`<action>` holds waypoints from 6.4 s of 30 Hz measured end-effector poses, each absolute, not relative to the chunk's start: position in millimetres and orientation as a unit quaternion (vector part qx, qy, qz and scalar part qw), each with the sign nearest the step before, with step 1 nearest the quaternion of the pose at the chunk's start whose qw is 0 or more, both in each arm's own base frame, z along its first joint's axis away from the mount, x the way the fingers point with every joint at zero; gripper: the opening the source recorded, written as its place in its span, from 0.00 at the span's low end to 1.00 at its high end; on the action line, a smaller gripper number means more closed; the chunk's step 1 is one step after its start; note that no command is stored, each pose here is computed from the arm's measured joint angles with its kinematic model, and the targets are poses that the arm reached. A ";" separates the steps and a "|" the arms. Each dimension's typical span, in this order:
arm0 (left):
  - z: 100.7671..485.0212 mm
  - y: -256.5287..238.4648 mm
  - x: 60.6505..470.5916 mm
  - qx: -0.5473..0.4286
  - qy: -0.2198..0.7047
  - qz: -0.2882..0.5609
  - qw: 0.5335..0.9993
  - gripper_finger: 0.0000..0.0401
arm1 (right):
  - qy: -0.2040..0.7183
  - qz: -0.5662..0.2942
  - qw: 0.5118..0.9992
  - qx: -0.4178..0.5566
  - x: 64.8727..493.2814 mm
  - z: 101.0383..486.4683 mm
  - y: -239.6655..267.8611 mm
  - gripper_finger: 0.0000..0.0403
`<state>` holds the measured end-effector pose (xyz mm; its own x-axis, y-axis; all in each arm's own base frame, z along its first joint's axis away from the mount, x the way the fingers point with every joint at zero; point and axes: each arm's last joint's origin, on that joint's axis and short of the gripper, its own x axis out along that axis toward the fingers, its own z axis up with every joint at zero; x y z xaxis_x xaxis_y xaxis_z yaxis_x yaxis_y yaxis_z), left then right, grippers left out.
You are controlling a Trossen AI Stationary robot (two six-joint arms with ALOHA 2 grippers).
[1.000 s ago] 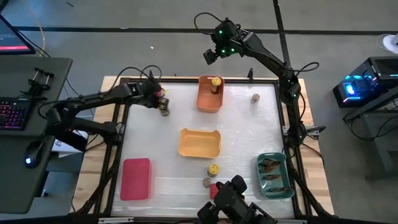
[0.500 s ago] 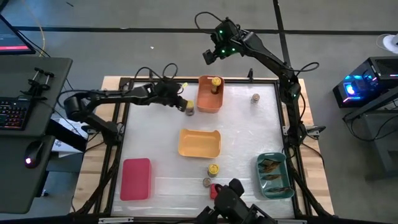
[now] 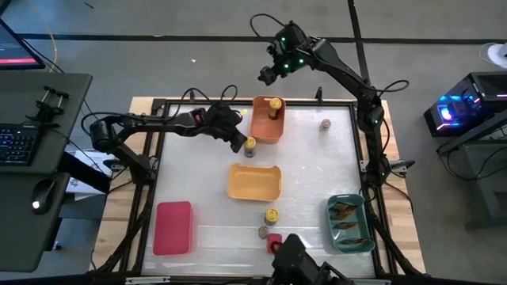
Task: Sort spices by type
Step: Put the top yellow seasoning bottle into the orange bin, then adjust the orange bin on the table
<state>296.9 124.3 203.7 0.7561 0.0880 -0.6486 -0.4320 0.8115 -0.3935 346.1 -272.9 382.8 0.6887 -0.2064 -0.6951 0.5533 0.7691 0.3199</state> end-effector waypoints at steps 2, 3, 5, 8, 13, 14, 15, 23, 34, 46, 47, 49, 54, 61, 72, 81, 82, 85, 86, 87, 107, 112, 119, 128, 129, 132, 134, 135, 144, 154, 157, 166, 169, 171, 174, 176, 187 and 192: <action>204.7 128.1 299.1 -0.262 0.304 0.156 0.902 0.00 | 0.337 -0.180 0.887 0.259 347.6 382.3 -268.9 0.70; 205.8 130.0 301.9 -0.258 0.294 0.156 0.907 0.00 | 0.341 -0.165 0.889 0.259 347.6 381.7 -267.3 0.70; 204.9 132.6 306.9 -0.255 0.285 0.156 0.911 0.00 | 0.348 -0.141 0.889 0.261 347.3 380.8 -265.0 0.70; 199.6 134.7 316.5 -0.240 0.295 0.148 0.913 0.00 | 0.357 -0.118 0.889 0.262 346.3 379.4 -262.5 0.70; 225.6 142.4 314.2 -0.200 0.312 0.144 0.918 0.00 | 0.344 -0.045 0.895 0.280 347.7 380.9 -258.1 0.70; 236.5 146.3 308.1 -0.191 0.310 0.150 0.919 0.00 | 0.340 -0.026 0.898 0.279 348.8 381.5 -256.0 0.70; 249.0 150.4 301.9 -0.178 0.301 0.158 0.924 0.00 | 0.338 -0.008 0.900 0.274 350.9 381.9 -252.4 0.70; 324.7 168.2 217.2 -0.116 0.231 0.269 0.928 0.00 | 0.350 0.083 0.925 0.120 385.3 378.6 -201.9 0.70; 342.5 172.2 183.6 -0.148 0.198 0.282 0.927 0.00 | 0.459 0.096 0.883 0.027 425.7 316.1 -134.2 0.70; 335.3 177.0 188.5 -0.158 0.210 0.282 0.923 0.00 | 0.527 0.002 0.850 -0.016 433.4 254.7 -120.0 0.70; 335.1 177.0 188.5 -0.154 0.212 0.281 0.923 0.00 | 0.527 0.002 0.850 -0.011 433.6 253.4 -119.2 0.70; 335.1 177.0 188.5 -0.150 0.213 0.280 0.924 0.00 | 0.525 0.007 0.851 -0.008 434.4 252.7 -116.8 0.70; 335.2 177.4 188.0 -0.143 0.215 0.279 0.925 0.00 | 0.514 0.006 0.858 -0.021 439.4 252.0 -112.4 0.70; 334.5 177.2 187.8 -0.148 0.217 0.279 0.924 0.00 | 0.537 0.010 0.844 -0.016 445.7 230.5 -112.3 0.70; 333.2 176.6 187.2 -0.152 0.224 0.279 0.921 0.00 | 0.552 -0.007 0.834 -0.005 448.1 218.7 -113.3 0.69; 336.4 177.9 188.5 -0.151 0.206 0.282 0.925 0.00 | 0.538 -0.007 0.843 -0.012 450.4 236.7 -117.1 0.56; 336.9 178.2 188.7 -0.149 0.203 0.282 0.926 0.00 | 0.528 -0.005 0.849 -0.018 451.5 247.4 -119.3 0.56; 338.4 178.7 189.2 -0.146 0.196 0.282 0.928 0.00 | 0.496 -0.009 0.868 -0.040 449.9 287.1 -129.3 0.56; 338.5 178.8 189.3 -0.145 0.195 0.283 0.928 0.00 | 0.485 -0.016 0.873 -0.048 447.7 300.6 -134.3 0.56; 338.6 178.8 189.1 -0.145 0.195 0.285 0.927 0.00 | 0.475 -0.025 0.878 -0.057 444.6 315.4 -139.6 0.56; 337.4 183.0 185.9 -0.165 0.192 0.300 0.920 0.00 | 0.495 -0.193 0.843 0.082 376.5 261.5 -260.6 0.56; 337.6 183.3 186.1 -0.172 0.188 0.303 0.918 0.00 | 0.501 -0.199 0.838 0.087 375.8 245.7 -260.2 0.56; 337.6 183.3 186.1 -0.176 0.187 0.303 0.918 0.00 | 0.492 -0.216 0.839 0.088 377.2 243.6 -261.5 0.59; 336.8 182.8 186.0 -0.182 0.189 0.304 0.916 0.00 | 0.493 -0.219 0.838 0.083 378.7 244.1 -259.8 0.75; 336.8 182.8 186.0 -0.182 0.189 0.304 0.916 0.00 | 0.491 -0.219 0.839 0.082 378.9 244.2 -259.9 0.75; 336.8 182.8 186.0 -0.182 0.189 0.303 0.916 0.00 | 0.487 -0.220 0.842 0.080 379.9 245.0 -260.0 0.75; 336.6 182.8 185.9 -0.183 0.190 0.303 0.916 0.00 | 0.486 -0.220 0.842 0.081 380.0 246.1 -260.0 0.76; 336.5 182.7 185.9 -0.183 0.191 0.303 0.915 0.00 | 0.487 -0.219 0.841 0.081 379.8 248.3 -259.8 0.76; 334.4 182.0 185.2 -0.179 0.204 0.301 0.914 0.00 | 0.449 -0.176 0.872 0.082 382.7 294.9 -257.7 0.76; 330.1 180.2 183.4 -0.176 0.231 0.297 0.910 0.00 | 0.442 -0.101 0.883 0.121 404.6 295.0 -217.7 0.66; 327.4 178.9 182.2 -0.178 0.247 0.295 0.906 0.00 | 0.464 -0.098 0.874 0.104 414.4 281.8 -197.2 0.50; 326.3 178.3 181.6 -0.168 0.258 0.290 0.906 0.00 | 0.517 -0.145 0.838 0.098 419.6 228.2 -169.5 0.05; 325.8 178.1 181.4 -0.160 0.263 0.287 0.907 0.00 | 0.504 -0.169 0.839 0.119 419.4 222.5 -173.9 0.02; 325.9 178.1 181.4 -0.154 0.264 0.285 0.908 0.00 | 0.487 -0.175 0.847 0.121 422.1 224.3 -175.3 0.01; 325.9 178.1 181.4 -0.148 0.266 0.283 0.909 0.00 | 0.487 -0.179 0.847 0.119 424.4 222.5 -172.8 0.01; 325.9 178.1 181.5 -0.146 0.266 0.283 0.910 0.00 | 0.489 -0.181 0.844 0.127 424.6 220.7 -171.5 0.00; 326.4 178.2 181.9 -0.142 0.264 0.280 0.912 0.00 | 0.499 -0.166 0.835 0.158 432.2 209.0 -157.7 0.00; 326.5 178.1 181.9 -0.154 0.261 0.283 0.910 0.00 | 0.506 -0.155 0.835 0.152 435.6 207.7 -146.2 0.00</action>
<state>181.9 178.1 326.5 0.7033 0.4355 -0.5618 -0.5957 0.7924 -0.1316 435.6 -146.2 207.7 0.4391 -0.1046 -0.8923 0.4122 0.9060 0.0966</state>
